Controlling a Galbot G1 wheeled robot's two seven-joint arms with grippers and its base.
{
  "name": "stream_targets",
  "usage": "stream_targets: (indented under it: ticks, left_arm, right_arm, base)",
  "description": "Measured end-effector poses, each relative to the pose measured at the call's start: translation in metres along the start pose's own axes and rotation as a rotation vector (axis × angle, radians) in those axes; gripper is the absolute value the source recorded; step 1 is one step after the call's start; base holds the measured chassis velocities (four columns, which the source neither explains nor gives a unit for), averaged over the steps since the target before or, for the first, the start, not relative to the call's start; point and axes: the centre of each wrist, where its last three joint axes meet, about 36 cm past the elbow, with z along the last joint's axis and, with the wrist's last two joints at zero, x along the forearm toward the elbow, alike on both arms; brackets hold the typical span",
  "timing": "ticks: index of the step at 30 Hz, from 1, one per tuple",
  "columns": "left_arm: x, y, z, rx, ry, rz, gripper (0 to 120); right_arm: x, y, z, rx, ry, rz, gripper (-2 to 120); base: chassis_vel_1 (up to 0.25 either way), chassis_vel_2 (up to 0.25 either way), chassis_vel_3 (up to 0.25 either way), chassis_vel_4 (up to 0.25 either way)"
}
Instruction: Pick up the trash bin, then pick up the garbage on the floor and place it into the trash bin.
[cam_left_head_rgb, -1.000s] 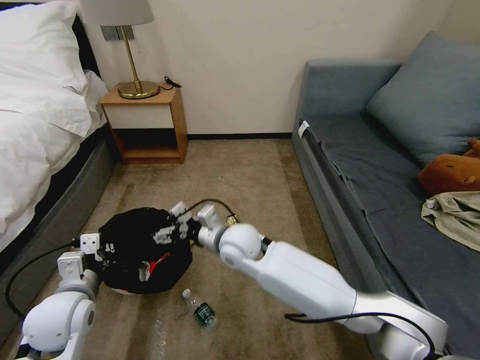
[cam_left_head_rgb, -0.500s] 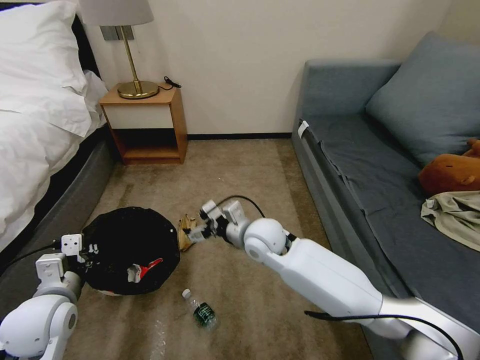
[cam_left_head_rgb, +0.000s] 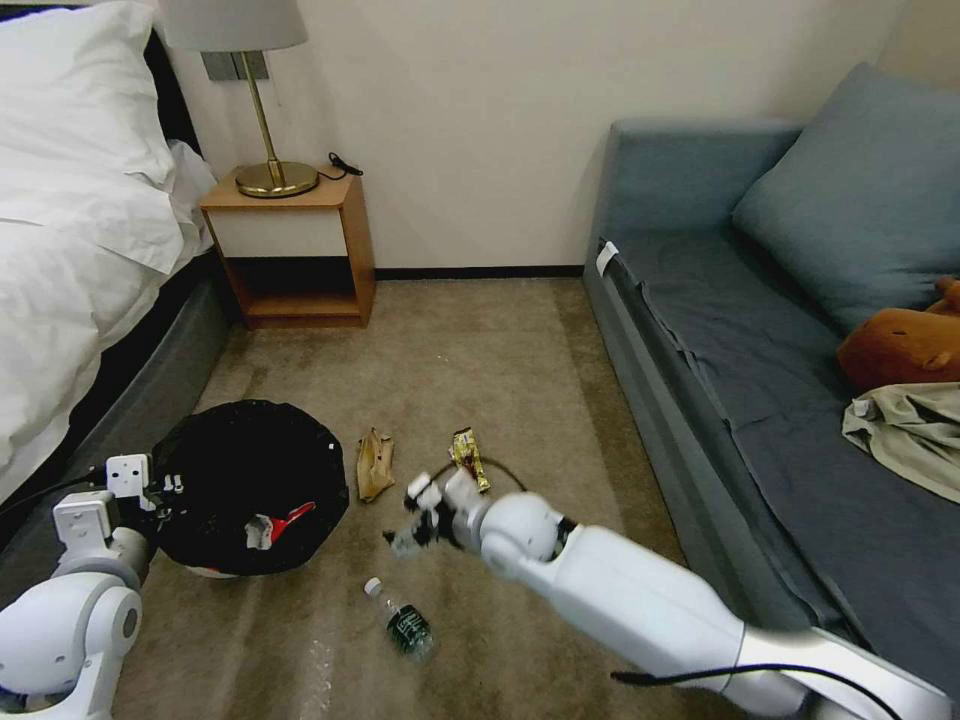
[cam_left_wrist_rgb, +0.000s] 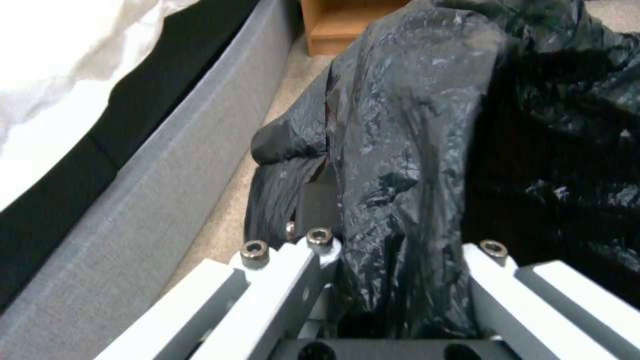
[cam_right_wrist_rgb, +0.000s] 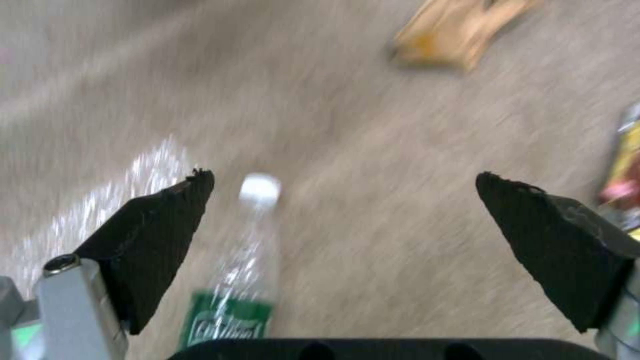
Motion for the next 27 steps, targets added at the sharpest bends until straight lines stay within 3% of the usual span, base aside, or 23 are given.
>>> stream_targets:
  ticks: [15,27]
  left_arm:
    - [-0.002,0.001,0.0,0.004,-0.005,0.023,4]
    - [0.0,-0.004,0.0,0.004,-0.012,0.039,4]
  right_arm:
    - [-0.031,0.051,0.036,0.008,0.076,-0.088,100]
    - [-0.046,0.05,0.063,0.016,0.108,-0.069,100]
  base:
    - [0.0,0.0,0.0,0.0]
    - [0.0,0.0,0.0,0.0]
